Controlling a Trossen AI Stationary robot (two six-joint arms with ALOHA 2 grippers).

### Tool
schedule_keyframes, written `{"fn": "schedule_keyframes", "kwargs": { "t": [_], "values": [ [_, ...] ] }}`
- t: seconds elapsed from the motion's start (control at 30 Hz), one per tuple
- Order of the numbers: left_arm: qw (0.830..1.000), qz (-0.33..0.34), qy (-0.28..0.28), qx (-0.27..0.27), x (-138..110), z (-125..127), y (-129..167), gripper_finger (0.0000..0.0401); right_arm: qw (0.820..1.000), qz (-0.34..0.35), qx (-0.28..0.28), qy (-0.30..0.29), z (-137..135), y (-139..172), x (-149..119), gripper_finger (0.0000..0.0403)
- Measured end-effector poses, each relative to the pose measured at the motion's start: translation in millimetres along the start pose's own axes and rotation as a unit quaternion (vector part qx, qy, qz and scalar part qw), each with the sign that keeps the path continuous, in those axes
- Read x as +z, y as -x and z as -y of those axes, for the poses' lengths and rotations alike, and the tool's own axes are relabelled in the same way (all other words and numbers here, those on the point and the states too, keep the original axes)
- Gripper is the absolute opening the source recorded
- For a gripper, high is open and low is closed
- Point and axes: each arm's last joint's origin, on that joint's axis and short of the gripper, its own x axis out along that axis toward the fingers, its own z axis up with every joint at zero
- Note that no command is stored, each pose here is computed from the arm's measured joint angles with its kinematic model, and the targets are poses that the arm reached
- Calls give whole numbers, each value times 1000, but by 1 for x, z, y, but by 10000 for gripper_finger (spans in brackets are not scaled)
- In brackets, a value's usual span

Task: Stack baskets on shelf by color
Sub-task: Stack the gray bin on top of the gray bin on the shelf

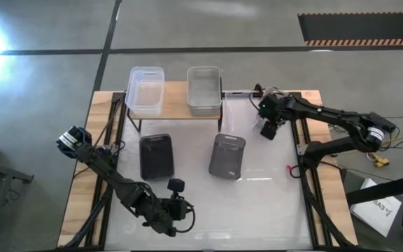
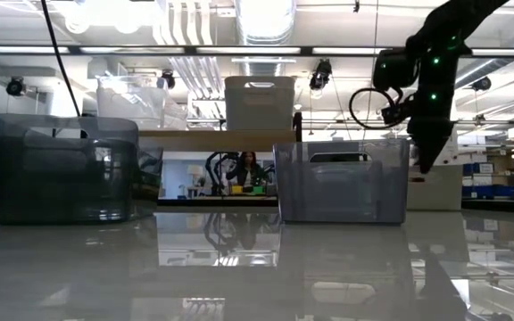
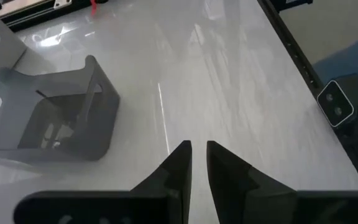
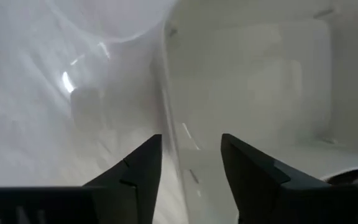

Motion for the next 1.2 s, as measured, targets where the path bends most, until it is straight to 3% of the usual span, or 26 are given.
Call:
{"fn": "schedule_keyframes", "kwargs": {
  "t": [0.2,0.4,0.53,0.73,0.9,1.03,1.2],
  "values": [
    [1000,8,5,-3,2,0,0,33,999,-20,44,16,-4,-10,3,104],
    [1000,9,5,-3,2,1,0,33,997,-26,51,45,-19,-11,4,18],
    [1000,10,6,-4,2,1,0,33,995,-12,62,81,-45,3,4,11],
    [1000,21,11,-7,4,2,0,33,993,5,90,71,-94,25,-2,9],
    [1000,21,11,-7,4,2,0,33,989,-1,131,62,-148,43,-29,9],
    [999,32,17,-9,7,2,0,33,981,-7,180,72,-193,62,-66,9],
    [998,60,28,-15,12,3,1,33,950,25,298,96,-244,88,-116,9]
  ]
}}
